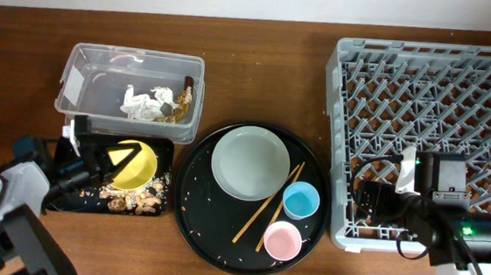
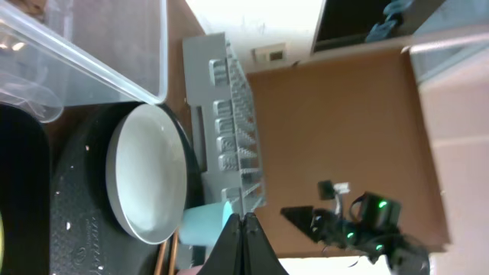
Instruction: Sort waste into correct bins and load items into the dishwasher rack
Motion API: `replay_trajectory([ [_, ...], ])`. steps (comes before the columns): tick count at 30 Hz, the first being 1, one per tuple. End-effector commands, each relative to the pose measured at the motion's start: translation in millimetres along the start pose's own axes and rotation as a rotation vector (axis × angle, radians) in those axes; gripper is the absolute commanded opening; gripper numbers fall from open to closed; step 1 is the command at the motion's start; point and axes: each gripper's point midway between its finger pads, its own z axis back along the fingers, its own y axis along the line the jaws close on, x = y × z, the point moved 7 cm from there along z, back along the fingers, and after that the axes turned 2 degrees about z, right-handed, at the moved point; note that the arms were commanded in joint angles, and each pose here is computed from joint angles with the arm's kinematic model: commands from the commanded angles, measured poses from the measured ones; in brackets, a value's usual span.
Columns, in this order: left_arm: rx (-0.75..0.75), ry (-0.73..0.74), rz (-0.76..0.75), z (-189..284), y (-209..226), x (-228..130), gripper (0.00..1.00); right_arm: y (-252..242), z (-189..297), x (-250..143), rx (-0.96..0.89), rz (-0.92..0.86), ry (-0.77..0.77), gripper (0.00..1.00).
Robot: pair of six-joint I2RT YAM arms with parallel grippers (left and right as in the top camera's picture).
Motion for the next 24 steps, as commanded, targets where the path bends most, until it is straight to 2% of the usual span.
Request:
replay_trajectory([
  [1, 0.329, 0.068, -0.068, 2.4, 14.8, -8.2, 0.0, 2.3, 4.8, 3.7, 0.011, 0.004, -0.018, 0.99],
  [2, 0.465, 0.085, -0.037, 6.4, 25.9, -10.2, 0.0, 2.3, 4.8, 3.7, 0.011, 0.004, -0.018, 0.98],
  [3, 0.514, 0.089, -0.013, 7.2, 29.9, -10.8, 0.01, 2.3, 4.8, 3.8, 0.011, 0.004, -0.018, 0.98],
  [4, 0.517, 0.095, -0.021, 3.7, 29.6, -10.2, 0.13, 2.3, 4.8, 4.1, 0.011, 0.005, -0.02, 0.98],
  [6, 0.523, 0.116, -0.047, -2.2, 26.2, -9.5, 0.21, 2.4, 4.9, 4.4, 0.011, 0.005, -0.022, 0.98],
  [9, 0.582, 0.164, -0.131, -15.1, 16.4, -7.7, 0.27, 2.4, 4.8, 4.3, 0.011, 0.005, -0.021, 0.98],
  [15, 0.907, 0.224, -0.277, -38.5, 4.4, -8.6, 0.29, 2.4, 4.8, 4.5, 0.011, 0.004, -0.022, 0.99],
  [16, 1.054, 0.238, -0.309, -45.1, 8.8, -12.9, 0.28, 2.4, 4.8, 4.5, 0.011, 0.004, -0.022, 0.98],
  [18, 1.178, 0.225, -0.337, -47.6, 11.2, -14.1, 0.28, 2.4, 4.8, 4.5, 0.011, 0.004, -0.022, 0.98],
  [21, 1.316, 0.205, -0.385, -52.2, 11.2, -17.3, 0.28, 2.4, 4.8, 4.4, 0.011, 0.004, -0.022, 0.98],
  [24, 1.372, 0.221, -0.42, -55.3, 13.0, -20.0, 0.28, 2.4, 4.8, 4.4, 0.011, 0.005, -0.022, 0.98],
])
